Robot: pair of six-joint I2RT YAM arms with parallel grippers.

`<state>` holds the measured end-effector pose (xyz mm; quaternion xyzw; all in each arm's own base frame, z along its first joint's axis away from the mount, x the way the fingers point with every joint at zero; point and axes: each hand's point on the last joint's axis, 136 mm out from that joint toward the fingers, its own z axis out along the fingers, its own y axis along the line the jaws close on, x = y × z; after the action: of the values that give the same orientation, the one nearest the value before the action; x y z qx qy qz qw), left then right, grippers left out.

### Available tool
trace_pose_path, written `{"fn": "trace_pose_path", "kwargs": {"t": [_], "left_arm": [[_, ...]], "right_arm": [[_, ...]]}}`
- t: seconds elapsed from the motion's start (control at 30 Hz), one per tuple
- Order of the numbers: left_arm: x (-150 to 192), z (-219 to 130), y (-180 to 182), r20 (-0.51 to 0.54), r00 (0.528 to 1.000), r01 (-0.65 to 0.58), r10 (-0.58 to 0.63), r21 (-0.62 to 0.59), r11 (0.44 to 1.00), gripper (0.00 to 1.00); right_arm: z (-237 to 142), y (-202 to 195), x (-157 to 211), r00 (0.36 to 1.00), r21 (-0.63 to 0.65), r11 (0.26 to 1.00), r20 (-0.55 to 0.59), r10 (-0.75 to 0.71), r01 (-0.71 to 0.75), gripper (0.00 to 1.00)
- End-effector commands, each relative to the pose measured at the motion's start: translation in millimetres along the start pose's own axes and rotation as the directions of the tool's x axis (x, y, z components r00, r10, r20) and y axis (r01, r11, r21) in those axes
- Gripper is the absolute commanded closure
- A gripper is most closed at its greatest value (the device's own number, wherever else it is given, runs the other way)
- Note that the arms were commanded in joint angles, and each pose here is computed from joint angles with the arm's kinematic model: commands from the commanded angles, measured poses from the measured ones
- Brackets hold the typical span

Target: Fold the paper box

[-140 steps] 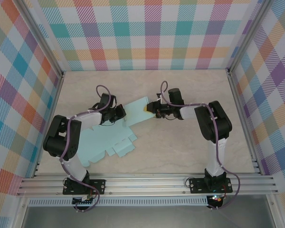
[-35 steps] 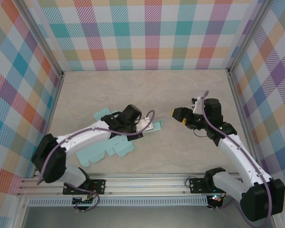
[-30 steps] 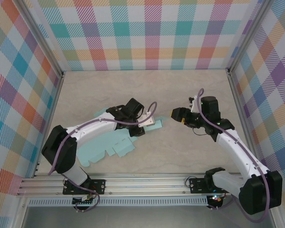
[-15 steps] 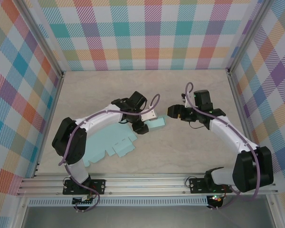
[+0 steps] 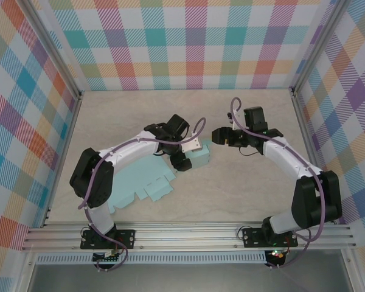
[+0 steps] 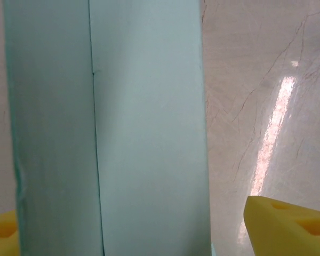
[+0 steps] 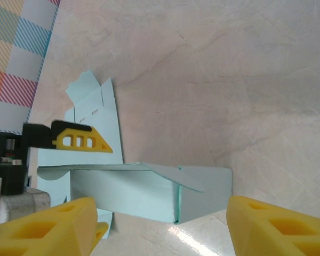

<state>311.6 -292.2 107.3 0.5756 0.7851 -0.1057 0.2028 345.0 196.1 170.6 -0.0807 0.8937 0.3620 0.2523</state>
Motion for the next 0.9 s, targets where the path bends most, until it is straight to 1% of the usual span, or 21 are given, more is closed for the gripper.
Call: {"fn": "trace_pose_path", "kwargs": {"t": [0.0,0.07,0.2,0.23,0.3,0.33,0.37,0.4,0.43,0.47,0.5,0.57,0.6,0.63,0.67,0.7,0.77,0.83,0.87], "left_arm": [[-13.9,-22.2,9.7,0.050,0.999,0.002,0.000,-0.036,0.999,0.09],[-18.4,-31.3,12.1,0.075,0.997,0.014,-0.009,-0.060,0.998,0.00],[-25.8,-59.0,21.1,0.146,0.987,0.093,-0.072,-0.146,0.985,0.00],[-25.8,-65.7,24.5,0.163,0.981,0.130,-0.102,-0.171,0.977,0.00],[-21.4,-83.1,32.8,0.198,0.959,0.245,-0.201,-0.232,0.941,0.00],[-17.4,-90.7,36.4,0.213,0.942,0.310,-0.259,-0.257,0.915,0.00],[-8.9,-99.5,43.7,0.234,0.911,0.400,-0.339,-0.304,0.865,0.00],[1.5,-109.0,50.7,0.261,0.868,0.494,-0.423,-0.349,0.797,0.00],[10.5,-114.7,52.4,0.284,0.824,0.566,-0.491,-0.364,0.739,0.00],[17.1,-117.8,49.4,0.313,0.777,0.628,-0.546,-0.349,0.695,0.00],[20.0,-117.2,44.2,0.343,0.734,0.678,-0.587,-0.311,0.666,0.00],[21.5,-113.9,33.6,0.398,0.646,0.756,-0.652,-0.215,0.618,0.00],[21.1,-110.5,27.5,0.414,0.610,0.780,-0.676,-0.162,0.604,0.00],[22.5,-106.2,23.4,0.421,0.584,0.796,-0.694,-0.131,0.591,0.00],[24.5,-103.9,20.1,0.431,0.568,0.805,-0.701,-0.112,0.583,0.00],[27.2,-102.8,18.6,0.449,0.556,0.811,-0.699,-0.111,0.574,0.00],[32.1,-100.6,15.4,0.475,0.551,0.813,-0.687,-0.119,0.570,0.02],[32.9,-100.0,12.2,0.491,0.559,0.805,-0.668,-0.129,0.579,0.13],[32.2,-100.2,11.3,0.496,0.570,0.798,-0.655,-0.144,0.586,0.15]], "right_arm": [[-3.9,4.3,-10.3,0.999,0.001,0.999,0.007,-0.054,0.054,0.35],[-6.2,3.3,-11.8,0.998,0.018,0.997,0.010,-0.069,0.068,0.35],[-13.4,2.8,-12.0,0.993,0.055,0.992,0.012,-0.116,0.115,0.36],[-15.5,3.3,-12.1,0.991,0.064,0.990,0.013,-0.131,0.130,0.37],[-18.6,4.1,-9.5,0.984,0.087,0.981,0.000,-0.176,0.175,0.36],[-19.1,5.5,-7.6,0.980,0.093,0.975,-0.012,-0.200,0.200,0.37],[-18.8,6.0,-4.5,0.973,0.111,0.967,-0.033,-0.227,0.229,0.37],[-18.3,5.2,-1.2,0.965,0.136,0.956,-0.057,-0.255,0.260,0.37],[-17.3,4.8,1.5,0.957,0.158,0.944,-0.077,-0.281,0.290,0.37],[-15.8,3.5,4.4,0.946,0.183,0.929,-0.100,-0.307,0.321,0.37],[-14.1,3.2,6.6,0.937,0.199,0.916,-0.119,-0.330,0.348,0.37],[-10.8,4.5,8.6,0.921,0.205,0.900,-0.137,-0.364,0.385,0.37],[-8.6,6.0,9.5,0.913,0.199,0.892,-0.143,-0.383,0.405,0.37],[-6.8,6.9,10.0,0.905,0.196,0.886,-0.148,-0.398,0.421,0.37],[-4.6,9.0,11.6,0.899,0.192,0.880,-0.157,-0.409,0.434,0.38],[-1.8,10.5,13.4,0.877,0.185,0.859,-0.173,-0.449,0.477,0.38],[2.8,13.1,15.2,0.852,0.185,0.834,-0.189,-0.488,0.519,0.38],[5.9,15.2,14.4,0.839,0.183,0.821,-0.193,-0.509,0.541,0.38],[7.3,15.7,14.0,0.835,0.179,0.818,-0.196,-0.514,0.546,0.38]]}}
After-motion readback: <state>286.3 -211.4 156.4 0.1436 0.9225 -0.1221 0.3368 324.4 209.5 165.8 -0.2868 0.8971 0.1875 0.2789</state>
